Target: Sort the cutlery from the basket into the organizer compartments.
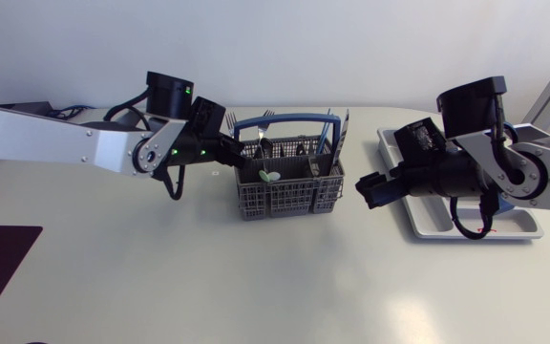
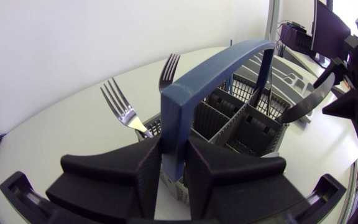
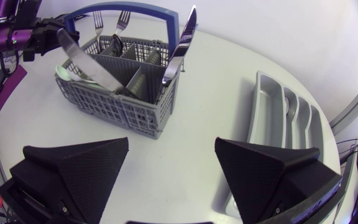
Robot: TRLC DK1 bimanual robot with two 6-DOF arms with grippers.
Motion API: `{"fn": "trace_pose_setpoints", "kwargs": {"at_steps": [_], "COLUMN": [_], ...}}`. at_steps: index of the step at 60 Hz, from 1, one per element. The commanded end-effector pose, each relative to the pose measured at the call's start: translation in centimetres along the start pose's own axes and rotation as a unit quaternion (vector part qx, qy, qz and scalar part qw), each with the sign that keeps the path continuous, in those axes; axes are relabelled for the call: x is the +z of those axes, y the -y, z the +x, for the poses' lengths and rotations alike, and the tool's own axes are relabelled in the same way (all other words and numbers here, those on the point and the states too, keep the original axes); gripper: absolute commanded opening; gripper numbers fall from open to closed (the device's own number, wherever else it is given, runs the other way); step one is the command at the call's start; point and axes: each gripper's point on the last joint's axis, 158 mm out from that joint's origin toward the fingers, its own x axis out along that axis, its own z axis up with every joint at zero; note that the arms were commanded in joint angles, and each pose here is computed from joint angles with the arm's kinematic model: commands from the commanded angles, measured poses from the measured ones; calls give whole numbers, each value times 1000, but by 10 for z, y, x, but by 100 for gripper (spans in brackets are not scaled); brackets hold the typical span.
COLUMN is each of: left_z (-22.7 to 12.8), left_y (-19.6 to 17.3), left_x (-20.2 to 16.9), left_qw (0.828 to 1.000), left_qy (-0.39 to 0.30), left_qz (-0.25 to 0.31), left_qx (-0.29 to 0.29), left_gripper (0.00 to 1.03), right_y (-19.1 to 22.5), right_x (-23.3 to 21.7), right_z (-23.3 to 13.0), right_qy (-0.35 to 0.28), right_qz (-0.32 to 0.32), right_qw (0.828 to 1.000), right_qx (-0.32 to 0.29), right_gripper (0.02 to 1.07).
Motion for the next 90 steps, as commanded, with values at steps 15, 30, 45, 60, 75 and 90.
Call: {"fn": "trace_pose_setpoints", "kwargs": {"at_steps": [15, 30, 45, 60, 75, 90], "left_z": [-65, -93, -119, -98, -78, -71], "left_y": [13, 24, -3, -1, 10, 9], "left_x": [-41, -50, -86, -108, -110, -107], "left_qw": [999, 999, 993, 990, 988, 989], "left_qy": [-21, -36, -99, -130, -142, -134], "left_qz": [-33, -6, 61, 44, 38, 36], "left_qx": [-30, -36, 14, -30, -48, -48], "left_gripper": [11, 85, 85, 45, 44, 44], "right_y": [-16, -19, -36, -42, -67, -93], "right_x": [-8, -10, -29, -34, -24, -17], "right_z": [-15, -17, -6, 27, 27, 26], "right_qy": [1, -2, -31, -58, -42, -35], "right_qz": [-20, -21, -28, -16, -32, -59], "right_qw": [1000, 1000, 999, 998, 997, 995], "right_qx": [9, 8, 23, 32, 55, 75], "right_gripper": [102, 102, 79, 25, 24, 24]}}
